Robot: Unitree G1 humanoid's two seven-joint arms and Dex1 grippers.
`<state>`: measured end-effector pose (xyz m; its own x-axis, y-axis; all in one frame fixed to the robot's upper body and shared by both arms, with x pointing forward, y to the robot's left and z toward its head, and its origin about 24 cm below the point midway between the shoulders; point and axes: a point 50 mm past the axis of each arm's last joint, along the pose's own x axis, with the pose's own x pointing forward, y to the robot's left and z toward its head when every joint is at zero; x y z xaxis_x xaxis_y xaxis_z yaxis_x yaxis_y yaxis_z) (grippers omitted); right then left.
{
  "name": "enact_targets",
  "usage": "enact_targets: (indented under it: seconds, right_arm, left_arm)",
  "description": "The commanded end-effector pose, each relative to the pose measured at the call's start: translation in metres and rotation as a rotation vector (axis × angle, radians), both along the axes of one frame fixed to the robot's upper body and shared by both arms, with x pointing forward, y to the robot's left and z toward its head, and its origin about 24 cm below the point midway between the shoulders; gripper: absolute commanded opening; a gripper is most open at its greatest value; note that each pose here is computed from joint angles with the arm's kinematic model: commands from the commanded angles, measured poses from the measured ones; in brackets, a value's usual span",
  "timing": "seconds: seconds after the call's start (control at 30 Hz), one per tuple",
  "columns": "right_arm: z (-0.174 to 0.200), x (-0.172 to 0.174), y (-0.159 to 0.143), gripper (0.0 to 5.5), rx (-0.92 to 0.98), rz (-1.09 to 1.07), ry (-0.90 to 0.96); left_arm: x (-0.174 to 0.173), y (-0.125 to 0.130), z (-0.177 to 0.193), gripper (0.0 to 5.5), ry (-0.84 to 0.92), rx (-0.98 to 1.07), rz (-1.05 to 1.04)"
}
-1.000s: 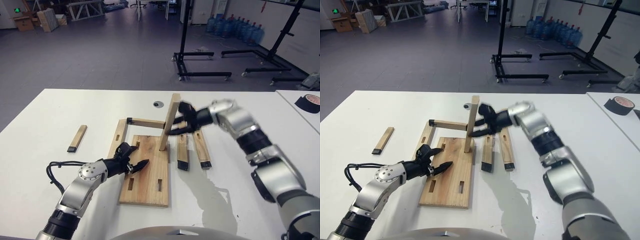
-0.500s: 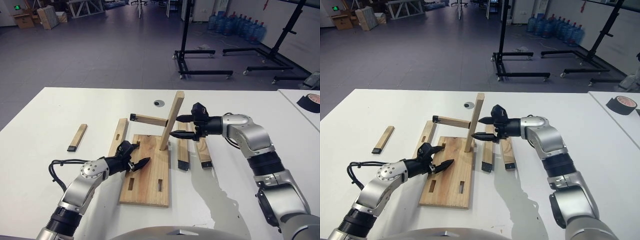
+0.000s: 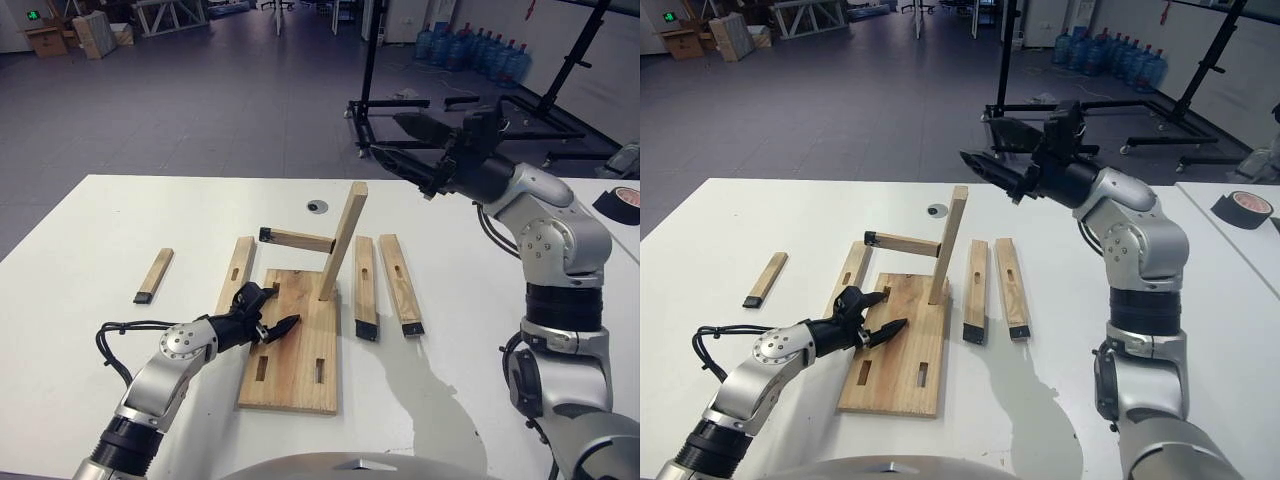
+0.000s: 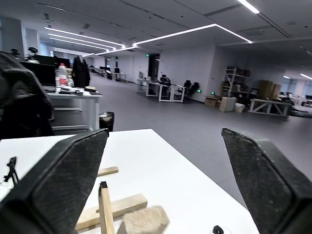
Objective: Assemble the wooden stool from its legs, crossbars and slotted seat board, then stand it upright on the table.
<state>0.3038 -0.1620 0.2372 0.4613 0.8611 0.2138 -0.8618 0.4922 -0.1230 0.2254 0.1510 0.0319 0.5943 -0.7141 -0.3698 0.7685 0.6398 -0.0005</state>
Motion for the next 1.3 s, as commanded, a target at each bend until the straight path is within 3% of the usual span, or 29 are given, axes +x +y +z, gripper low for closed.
enact_targets:
  seconds: [0.03,0.13,0.3,0.4,0.6,0.73,0.83,0.9,1.03,1.13,1.3]
  right_arm:
    - [-0.051,-0.004,0.025,4.27,-0.138,0.06,0.122]
    - [-0.091,-0.011,0.032,4.27,-0.266,0.097,0.21]
    - [-0.094,-0.011,0.031,4.27,-0.302,0.08,0.184]
    - [-0.084,-0.006,0.029,4.27,-0.264,0.04,0.141]
    - [-0.021,0.008,0.009,4.27,-0.039,-0.199,-0.058]
    - [-0.01,0.014,-0.025,4.27,0.09,-0.403,0.029]
    - [-0.057,0.016,-0.05,4.27,0.062,-0.785,0.26]
    - [-0.093,0.003,-0.047,4.27,0.008,-0.918,0.407]
    - [-0.149,-0.039,-0.027,4.27,-0.139,-0.973,0.62]
    - [-0.167,-0.057,-0.016,4.27,-0.196,-0.977,0.707]
    - [-0.189,-0.069,-0.013,4.27,-0.26,-1.006,0.832]
  left_arm:
    - [-0.012,0.01,-0.021,3.87,0.106,0.093,0.013]
    - [-0.011,0.009,-0.021,3.87,0.105,0.095,0.009]
    - [-0.012,0.009,-0.023,3.87,0.109,0.095,0.016]
    - [-0.012,0.009,-0.024,3.87,0.112,0.094,0.019]
    - [-0.012,0.008,-0.024,3.87,0.11,0.082,0.029]
    - [-0.013,0.007,-0.022,3.87,0.104,0.072,0.041]
    - [-0.013,0.005,-0.016,3.87,0.093,0.013,0.074]
    - [-0.014,0.006,-0.009,3.87,0.08,-0.036,0.104]
    - [-0.012,0.01,0.008,3.87,0.04,-0.105,0.171]
    - [-0.004,0.019,0.017,3.87,0.016,-0.128,0.303]
    - [0.0,0.021,0.025,3.87,-0.021,-0.123,0.355]
